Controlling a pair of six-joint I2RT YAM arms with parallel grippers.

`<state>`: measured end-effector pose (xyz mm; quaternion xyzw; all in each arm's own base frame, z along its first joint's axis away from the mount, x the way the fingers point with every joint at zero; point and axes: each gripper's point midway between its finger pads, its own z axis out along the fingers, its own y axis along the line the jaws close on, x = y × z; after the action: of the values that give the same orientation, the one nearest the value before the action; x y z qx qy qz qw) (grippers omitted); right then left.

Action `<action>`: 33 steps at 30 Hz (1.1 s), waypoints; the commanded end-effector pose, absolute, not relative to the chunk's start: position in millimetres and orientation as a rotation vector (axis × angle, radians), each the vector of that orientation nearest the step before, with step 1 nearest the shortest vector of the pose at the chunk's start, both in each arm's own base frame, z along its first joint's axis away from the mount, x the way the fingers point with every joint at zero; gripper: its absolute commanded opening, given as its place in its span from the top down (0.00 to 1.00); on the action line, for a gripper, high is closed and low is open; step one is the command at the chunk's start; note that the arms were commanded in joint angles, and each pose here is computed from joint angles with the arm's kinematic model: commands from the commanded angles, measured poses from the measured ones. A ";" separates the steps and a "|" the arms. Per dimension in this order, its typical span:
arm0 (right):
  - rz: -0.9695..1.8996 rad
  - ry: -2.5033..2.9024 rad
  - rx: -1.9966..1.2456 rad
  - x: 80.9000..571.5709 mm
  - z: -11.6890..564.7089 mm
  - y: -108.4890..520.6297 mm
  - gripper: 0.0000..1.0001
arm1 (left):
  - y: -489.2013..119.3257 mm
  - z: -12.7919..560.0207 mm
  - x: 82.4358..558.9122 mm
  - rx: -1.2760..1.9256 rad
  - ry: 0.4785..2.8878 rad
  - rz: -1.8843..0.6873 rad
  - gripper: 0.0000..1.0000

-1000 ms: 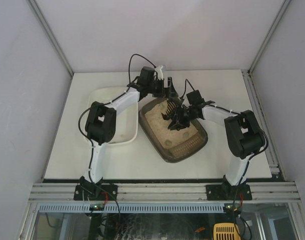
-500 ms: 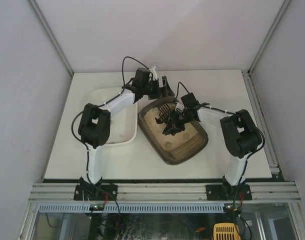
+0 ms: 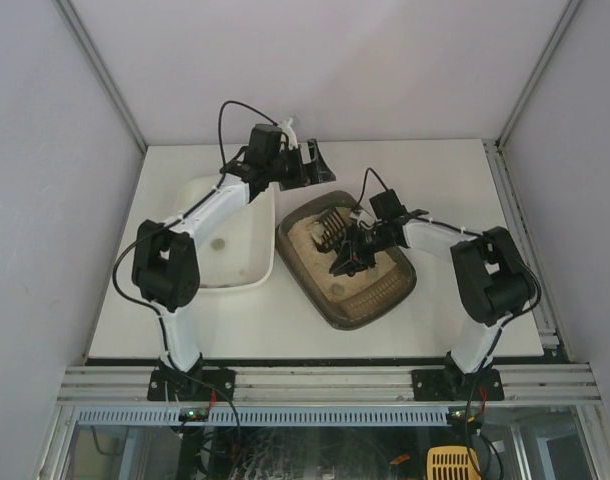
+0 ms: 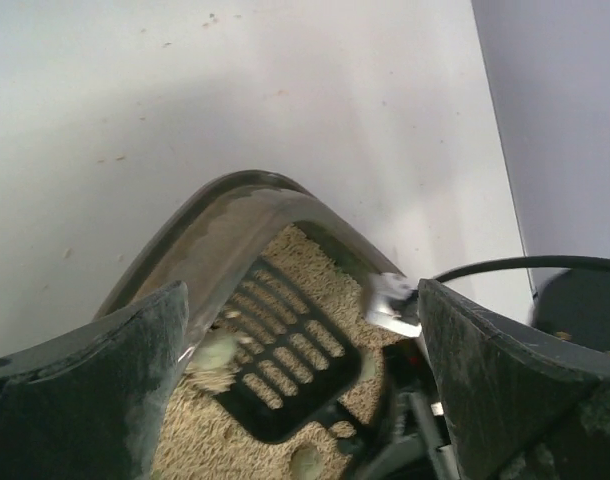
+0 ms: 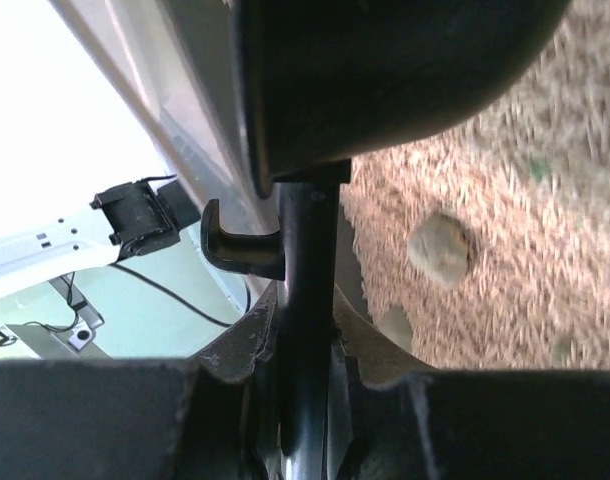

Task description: Clean the litter box

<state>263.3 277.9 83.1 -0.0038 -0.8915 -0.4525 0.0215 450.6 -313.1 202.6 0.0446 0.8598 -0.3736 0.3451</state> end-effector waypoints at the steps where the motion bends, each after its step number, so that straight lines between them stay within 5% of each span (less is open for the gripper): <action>1: -1.485 -2.790 -0.023 250.7 122.9 263.8 1.00 | -289.9 232.9 442.4 0.125 2.199 -0.889 0.00; 9: -1.518 -2.795 -0.017 213.4 136.6 247.7 1.00 | -271.9 247.7 426.8 0.147 2.210 -0.804 0.00; 21: -1.960 -3.043 0.199 188.5 148.3 221.5 1.00 | -169.8 280.5 405.3 0.127 2.104 -0.235 0.00; 33: -2.026 -2.945 0.392 172.7 144.6 241.1 1.00 | -144.7 260.7 379.9 0.079 2.147 -0.147 0.00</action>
<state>170.2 224.0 131.2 0.0573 -0.8153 -0.5368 -0.2095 386.1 -157.2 266.7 0.0391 0.8775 -0.0844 0.4704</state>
